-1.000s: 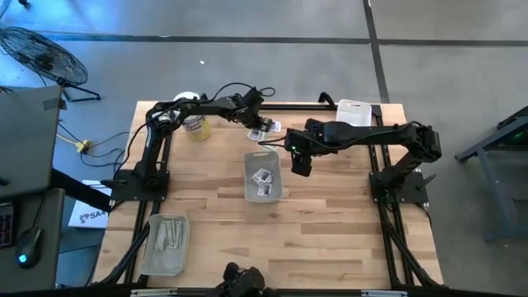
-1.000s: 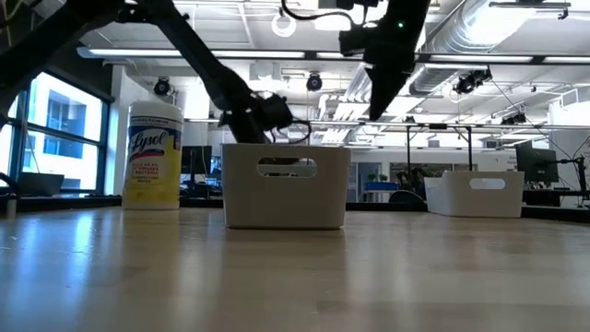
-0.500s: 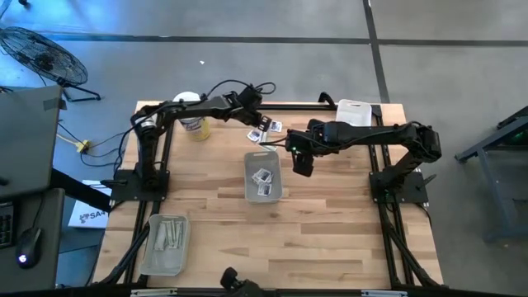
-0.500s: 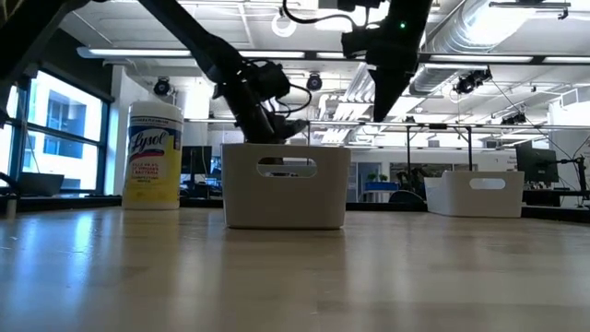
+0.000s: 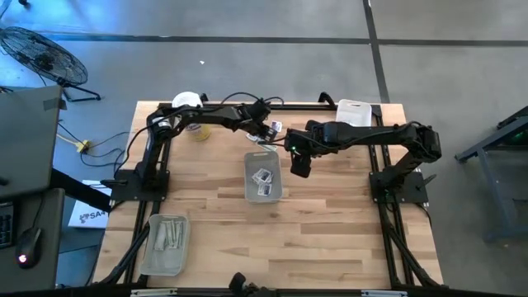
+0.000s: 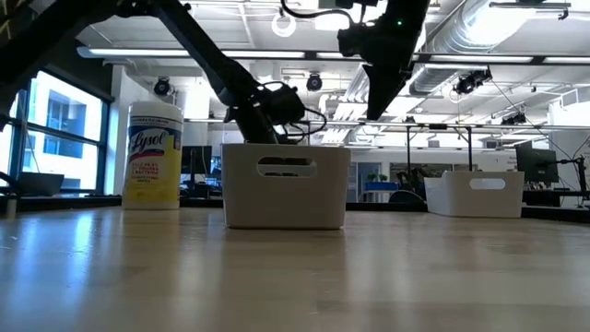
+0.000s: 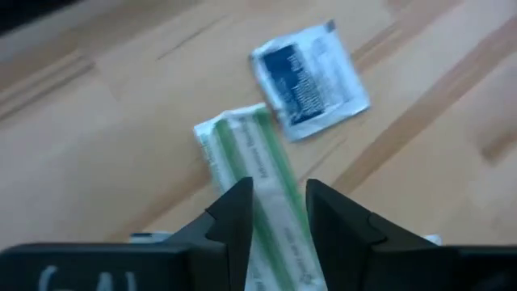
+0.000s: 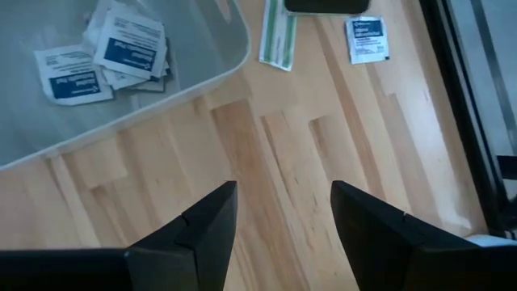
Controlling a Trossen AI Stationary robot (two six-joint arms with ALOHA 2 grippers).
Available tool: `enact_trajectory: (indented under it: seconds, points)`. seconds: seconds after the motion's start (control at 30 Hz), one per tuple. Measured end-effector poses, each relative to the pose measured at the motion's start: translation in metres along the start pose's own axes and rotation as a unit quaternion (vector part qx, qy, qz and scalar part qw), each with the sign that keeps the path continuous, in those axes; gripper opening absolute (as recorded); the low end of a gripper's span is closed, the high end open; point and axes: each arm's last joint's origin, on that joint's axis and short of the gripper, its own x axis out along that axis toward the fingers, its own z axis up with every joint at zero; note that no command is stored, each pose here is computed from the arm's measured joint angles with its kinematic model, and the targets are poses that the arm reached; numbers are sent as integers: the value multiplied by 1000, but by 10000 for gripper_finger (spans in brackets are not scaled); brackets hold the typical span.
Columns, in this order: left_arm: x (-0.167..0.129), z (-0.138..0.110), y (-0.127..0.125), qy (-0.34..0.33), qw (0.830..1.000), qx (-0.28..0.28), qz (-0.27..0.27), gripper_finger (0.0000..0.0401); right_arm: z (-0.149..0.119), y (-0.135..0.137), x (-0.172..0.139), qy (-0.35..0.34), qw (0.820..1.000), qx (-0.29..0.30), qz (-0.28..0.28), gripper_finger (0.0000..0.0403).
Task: Pick & Place First Aid Supplies
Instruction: Put the blue pad into the middle gray bin
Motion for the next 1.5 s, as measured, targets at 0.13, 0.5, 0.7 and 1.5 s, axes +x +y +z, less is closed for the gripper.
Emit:
enact_trajectory:
  seconds: [0.13, 0.5, 0.7, 1.5]
  points:
    - [-1, -4, 2, 27, 1000, 2, 8, 117, 0, 1, 0, 0, 1000, 3, 3, 195]
    - [-13, -27, 7, 126, 989, 30, 79, 117, -1, 1, 0, 4, 1000, 8, 5, 195]
    - [-31, -56, -1, 170, 979, 50, 96, 117, -5, 0, 0, 26, 1000, 14, 1, 195]
    - [-66, -57, 40, 39, 992, -63, 102, 118, -6, 0, 0, 28, 1000, 7, -4, 195]
